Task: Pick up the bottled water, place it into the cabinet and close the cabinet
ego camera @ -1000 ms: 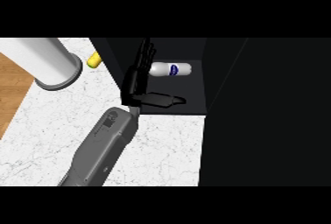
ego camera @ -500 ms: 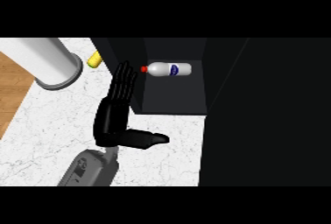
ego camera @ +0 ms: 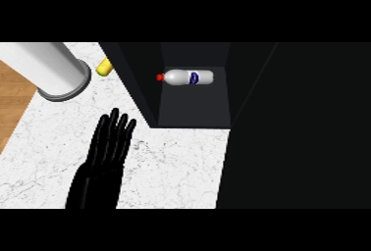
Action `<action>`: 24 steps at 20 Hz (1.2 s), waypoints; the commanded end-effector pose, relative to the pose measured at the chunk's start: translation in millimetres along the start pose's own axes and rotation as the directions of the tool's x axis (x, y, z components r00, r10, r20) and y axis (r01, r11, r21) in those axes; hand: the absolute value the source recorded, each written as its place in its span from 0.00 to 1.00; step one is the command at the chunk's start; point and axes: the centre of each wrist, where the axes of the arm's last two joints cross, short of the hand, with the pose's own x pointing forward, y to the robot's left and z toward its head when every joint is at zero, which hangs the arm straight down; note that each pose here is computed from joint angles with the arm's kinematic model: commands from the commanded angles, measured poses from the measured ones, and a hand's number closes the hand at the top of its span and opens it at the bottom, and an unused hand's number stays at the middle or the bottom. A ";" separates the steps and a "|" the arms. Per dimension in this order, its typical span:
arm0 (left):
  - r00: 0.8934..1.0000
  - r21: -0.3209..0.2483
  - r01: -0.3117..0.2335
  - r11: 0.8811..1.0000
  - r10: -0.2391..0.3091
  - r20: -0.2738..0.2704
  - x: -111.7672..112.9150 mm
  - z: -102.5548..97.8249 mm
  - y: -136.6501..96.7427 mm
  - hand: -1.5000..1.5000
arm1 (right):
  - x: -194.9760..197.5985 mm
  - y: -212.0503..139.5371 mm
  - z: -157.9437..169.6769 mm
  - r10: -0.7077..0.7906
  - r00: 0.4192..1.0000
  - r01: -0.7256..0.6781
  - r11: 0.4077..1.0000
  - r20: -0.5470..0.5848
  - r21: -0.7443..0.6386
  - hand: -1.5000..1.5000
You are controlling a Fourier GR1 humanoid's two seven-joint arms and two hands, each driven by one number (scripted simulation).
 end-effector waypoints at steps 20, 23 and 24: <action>0.998 0.109 0.007 0.994 -0.014 0.057 95.8 105.6 75.8 0.00 | 39.0 84.3 -20.4 0.112 0.994 -0.105 0.905 0.009 0.412 1.00; 0.998 0.102 0.001 0.995 -0.009 0.070 110.1 107.5 77.0 0.00 | 40.7 88.7 -35.6 0.107 0.994 -0.097 0.903 0.001 0.418 1.00; 0.997 0.103 0.019 0.994 -0.027 0.071 91.5 111.8 90.5 0.00 | 43.3 94.3 -35.7 0.093 0.996 -0.076 0.902 -0.018 0.426 1.00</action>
